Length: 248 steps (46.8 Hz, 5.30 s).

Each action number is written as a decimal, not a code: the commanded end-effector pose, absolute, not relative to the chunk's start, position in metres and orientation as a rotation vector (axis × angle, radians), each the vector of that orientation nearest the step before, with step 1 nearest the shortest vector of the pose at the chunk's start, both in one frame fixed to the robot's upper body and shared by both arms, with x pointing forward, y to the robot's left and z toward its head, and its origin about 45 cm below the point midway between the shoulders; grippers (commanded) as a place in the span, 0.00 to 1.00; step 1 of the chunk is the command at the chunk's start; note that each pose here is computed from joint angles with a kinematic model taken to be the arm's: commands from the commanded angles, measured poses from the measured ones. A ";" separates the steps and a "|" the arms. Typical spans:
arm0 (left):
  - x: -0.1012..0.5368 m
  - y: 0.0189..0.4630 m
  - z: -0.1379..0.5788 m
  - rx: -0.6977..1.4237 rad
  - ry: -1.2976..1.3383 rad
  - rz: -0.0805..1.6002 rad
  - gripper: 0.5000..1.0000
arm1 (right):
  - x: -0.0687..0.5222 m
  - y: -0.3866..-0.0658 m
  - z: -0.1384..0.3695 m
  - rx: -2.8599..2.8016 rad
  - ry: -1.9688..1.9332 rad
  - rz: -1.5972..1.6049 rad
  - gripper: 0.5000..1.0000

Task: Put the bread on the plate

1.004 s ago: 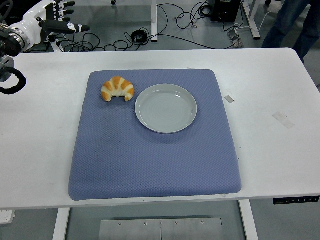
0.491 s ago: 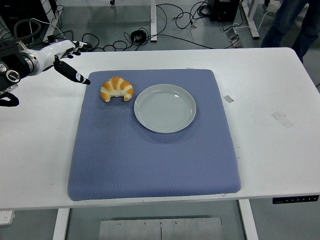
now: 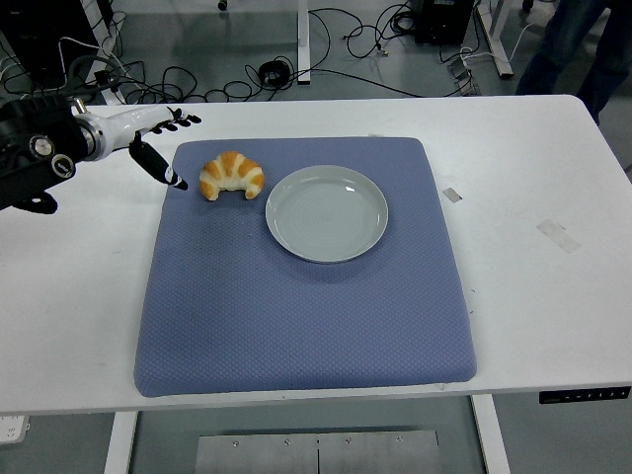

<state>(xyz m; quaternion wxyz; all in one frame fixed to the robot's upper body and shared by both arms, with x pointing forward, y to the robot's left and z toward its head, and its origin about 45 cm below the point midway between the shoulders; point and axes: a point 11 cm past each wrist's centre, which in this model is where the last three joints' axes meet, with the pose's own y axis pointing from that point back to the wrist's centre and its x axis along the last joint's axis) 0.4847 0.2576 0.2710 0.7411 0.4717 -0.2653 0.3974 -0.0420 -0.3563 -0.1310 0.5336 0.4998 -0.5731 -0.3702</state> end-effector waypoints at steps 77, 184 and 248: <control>0.492 0.227 0.222 0.927 -0.567 0.927 0.68 | -0.042 -0.356 -0.131 1.192 -1.366 -0.883 1.00; 0.456 0.102 0.241 0.758 -0.472 0.748 0.00 | -0.042 -0.357 -0.131 1.190 -1.366 -0.882 1.00; 0.458 0.102 0.232 0.752 -0.490 0.795 0.06 | -0.042 -0.356 -0.131 1.192 -1.365 -0.883 1.00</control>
